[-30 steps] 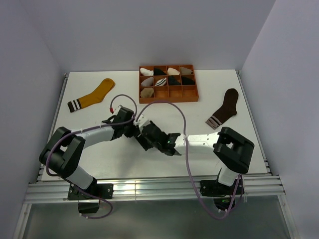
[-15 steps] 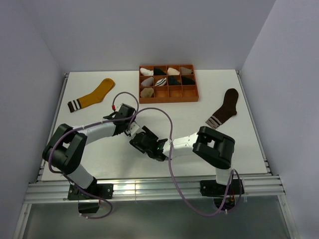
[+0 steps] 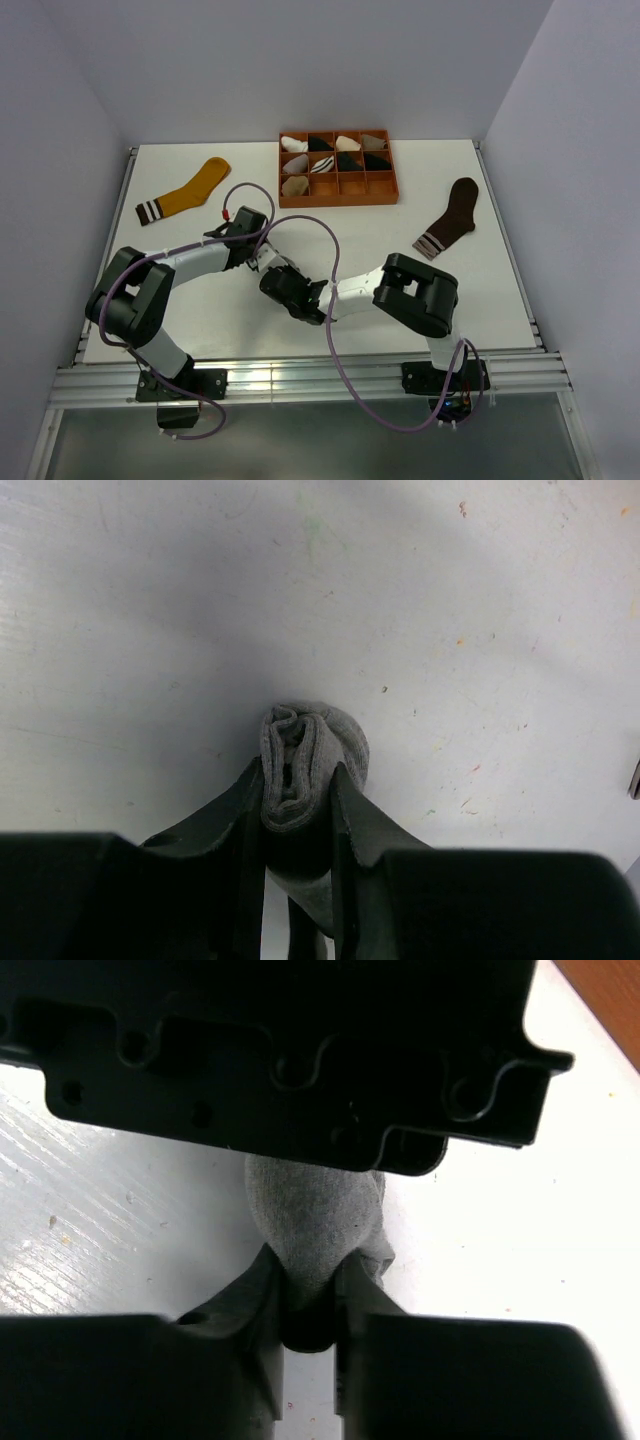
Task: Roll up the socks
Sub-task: Pick up the sock at the center of the board.
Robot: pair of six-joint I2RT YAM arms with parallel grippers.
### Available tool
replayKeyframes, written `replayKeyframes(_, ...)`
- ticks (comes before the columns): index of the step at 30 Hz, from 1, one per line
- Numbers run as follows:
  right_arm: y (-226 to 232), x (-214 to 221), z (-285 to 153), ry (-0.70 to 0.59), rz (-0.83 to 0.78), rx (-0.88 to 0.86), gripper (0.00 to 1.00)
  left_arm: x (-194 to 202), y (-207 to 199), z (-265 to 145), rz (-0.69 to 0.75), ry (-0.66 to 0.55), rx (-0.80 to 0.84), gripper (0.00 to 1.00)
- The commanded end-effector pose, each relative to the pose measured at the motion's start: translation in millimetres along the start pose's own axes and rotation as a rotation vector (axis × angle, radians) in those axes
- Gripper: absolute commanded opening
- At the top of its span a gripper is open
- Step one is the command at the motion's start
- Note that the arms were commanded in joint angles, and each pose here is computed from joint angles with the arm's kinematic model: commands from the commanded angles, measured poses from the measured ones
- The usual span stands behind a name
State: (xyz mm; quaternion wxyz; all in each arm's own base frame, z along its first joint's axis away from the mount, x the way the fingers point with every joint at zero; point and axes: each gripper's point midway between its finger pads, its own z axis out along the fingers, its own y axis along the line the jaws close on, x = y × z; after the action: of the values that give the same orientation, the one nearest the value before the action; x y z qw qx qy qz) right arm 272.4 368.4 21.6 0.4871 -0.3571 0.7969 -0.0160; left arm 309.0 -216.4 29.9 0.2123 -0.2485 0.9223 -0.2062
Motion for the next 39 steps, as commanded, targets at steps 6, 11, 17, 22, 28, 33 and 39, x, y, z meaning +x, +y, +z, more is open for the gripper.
replayKeyframes(6,-3.3,28.6,0.2,0.105,0.023,-0.071,0.00,35.7,27.2,-1.3,0.100,0.107,-0.099,0.12)
replayKeyframes(11,-17.7,50.4,-19.4,0.183,0.090,-0.082,0.00,10.7,6.0,-15.4,0.096,0.020,-0.064,0.37)
replayKeyframes(17,-25.3,76.4,-32.6,0.281,0.150,-0.081,0.00,-41.5,-10.1,-34.6,0.028,-0.087,-0.013,0.54)
replayKeyframes(22,-33.2,88.4,-41.7,0.318,0.224,-0.071,0.00,-103.1,-8.4,-63.9,-0.051,-0.211,0.016,0.62)
replayKeyframes(28,-93.6,61.4,-46.0,0.268,0.313,0.032,0.00,-160.9,-5.0,-125.2,-0.067,-0.378,0.056,0.74)
replayKeyframes(33,-156.7,17.8,-46.2,0.182,0.302,0.131,0.00,-184.7,6.7,-184.9,-0.032,-0.551,0.087,0.86)
replayKeyframes(39,-238.8,-5.9,-42.4,0.169,0.228,0.243,0.00,-194.7,25.6,-238.2,0.047,-0.719,0.073,0.93)
